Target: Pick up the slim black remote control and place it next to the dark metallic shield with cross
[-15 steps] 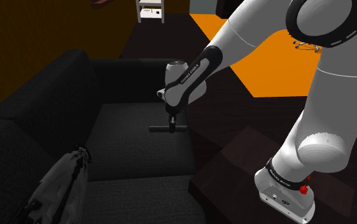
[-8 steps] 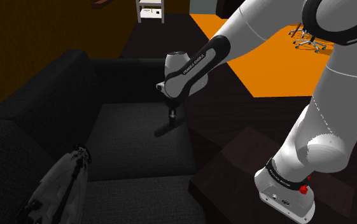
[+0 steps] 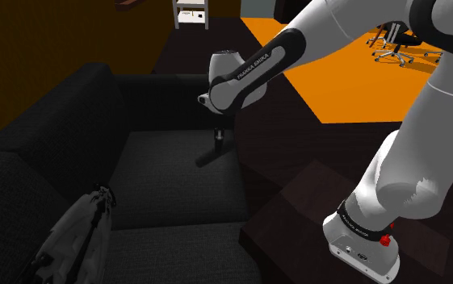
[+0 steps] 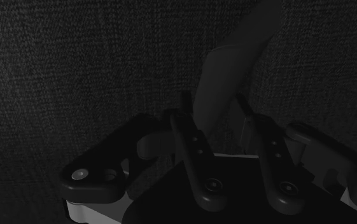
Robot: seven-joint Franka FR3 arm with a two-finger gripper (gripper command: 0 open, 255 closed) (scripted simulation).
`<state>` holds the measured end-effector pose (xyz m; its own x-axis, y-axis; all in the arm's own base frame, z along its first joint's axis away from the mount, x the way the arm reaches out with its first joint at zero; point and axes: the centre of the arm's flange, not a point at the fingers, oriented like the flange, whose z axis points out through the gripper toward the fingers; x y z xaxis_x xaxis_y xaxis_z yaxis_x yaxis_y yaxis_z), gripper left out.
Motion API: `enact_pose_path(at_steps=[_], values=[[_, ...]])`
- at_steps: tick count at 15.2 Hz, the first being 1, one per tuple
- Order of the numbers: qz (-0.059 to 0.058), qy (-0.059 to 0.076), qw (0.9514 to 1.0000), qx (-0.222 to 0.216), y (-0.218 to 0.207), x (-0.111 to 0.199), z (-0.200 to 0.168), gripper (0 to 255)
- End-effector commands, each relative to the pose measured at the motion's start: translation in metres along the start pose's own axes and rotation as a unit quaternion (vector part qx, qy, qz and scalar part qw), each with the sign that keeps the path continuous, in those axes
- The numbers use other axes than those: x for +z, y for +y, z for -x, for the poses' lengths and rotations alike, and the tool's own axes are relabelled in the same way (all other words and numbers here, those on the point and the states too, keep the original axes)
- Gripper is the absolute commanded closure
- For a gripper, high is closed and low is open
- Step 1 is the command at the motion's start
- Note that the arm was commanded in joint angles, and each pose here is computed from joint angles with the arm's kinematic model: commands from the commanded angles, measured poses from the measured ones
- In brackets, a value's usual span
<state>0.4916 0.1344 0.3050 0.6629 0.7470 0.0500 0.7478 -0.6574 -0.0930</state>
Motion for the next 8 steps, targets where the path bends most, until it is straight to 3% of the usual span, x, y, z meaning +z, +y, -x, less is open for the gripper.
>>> enact_pose_path(at_steps=[1, 8], values=[[0.000, 0.000, 1.0000, 0.000, -0.001, -0.010, -0.001, 255], [0.000, 0.000, 1.0000, 0.000, -0.005, -0.047, -0.003, 255]])
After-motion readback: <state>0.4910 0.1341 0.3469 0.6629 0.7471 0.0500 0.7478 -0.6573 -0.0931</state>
